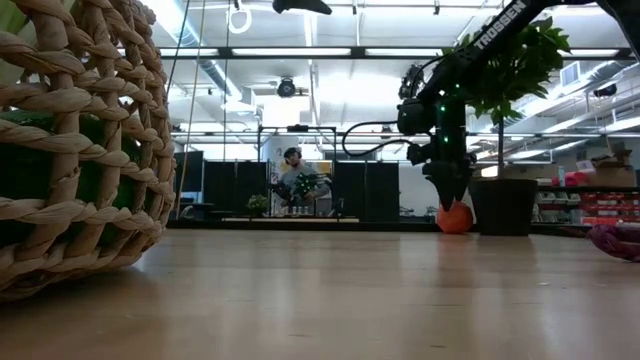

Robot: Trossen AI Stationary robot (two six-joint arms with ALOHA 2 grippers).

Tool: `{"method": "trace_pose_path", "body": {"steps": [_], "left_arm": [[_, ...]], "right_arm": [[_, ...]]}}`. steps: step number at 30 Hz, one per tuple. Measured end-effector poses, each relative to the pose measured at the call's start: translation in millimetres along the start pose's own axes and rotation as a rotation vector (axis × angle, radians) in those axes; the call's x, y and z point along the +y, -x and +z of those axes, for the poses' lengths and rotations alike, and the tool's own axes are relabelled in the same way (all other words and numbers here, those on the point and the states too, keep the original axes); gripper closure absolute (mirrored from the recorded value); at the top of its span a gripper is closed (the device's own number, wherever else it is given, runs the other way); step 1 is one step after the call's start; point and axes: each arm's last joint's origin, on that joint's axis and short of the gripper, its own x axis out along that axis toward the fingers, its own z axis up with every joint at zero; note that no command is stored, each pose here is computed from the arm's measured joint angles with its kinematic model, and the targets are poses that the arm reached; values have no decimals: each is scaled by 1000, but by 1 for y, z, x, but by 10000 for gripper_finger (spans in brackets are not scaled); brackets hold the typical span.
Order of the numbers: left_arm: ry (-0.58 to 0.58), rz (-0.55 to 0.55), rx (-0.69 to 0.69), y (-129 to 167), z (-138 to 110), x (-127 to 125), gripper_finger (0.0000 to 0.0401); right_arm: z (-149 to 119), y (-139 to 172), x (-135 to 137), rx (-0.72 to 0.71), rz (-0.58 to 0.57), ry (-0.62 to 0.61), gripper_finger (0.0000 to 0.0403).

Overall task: Build produce basket
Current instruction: Put the orange into the basket

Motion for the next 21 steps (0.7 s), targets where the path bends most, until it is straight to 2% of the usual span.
{"method": "trace_pose_path", "body": {"steps": [7, 15, 21], "left_arm": [[3, 1, -3, 0, 0, 0, 21], [28, 0, -1, 0, 0, 0, 21], [26, -2, 27, 0, -4, -4, 21]], "right_arm": [[0, 0, -3, -1, -23, 55, 24], [0, 0, -3, 8, -25, 193, 46], [0, -1, -3, 1, -31, 195, 51]]}}
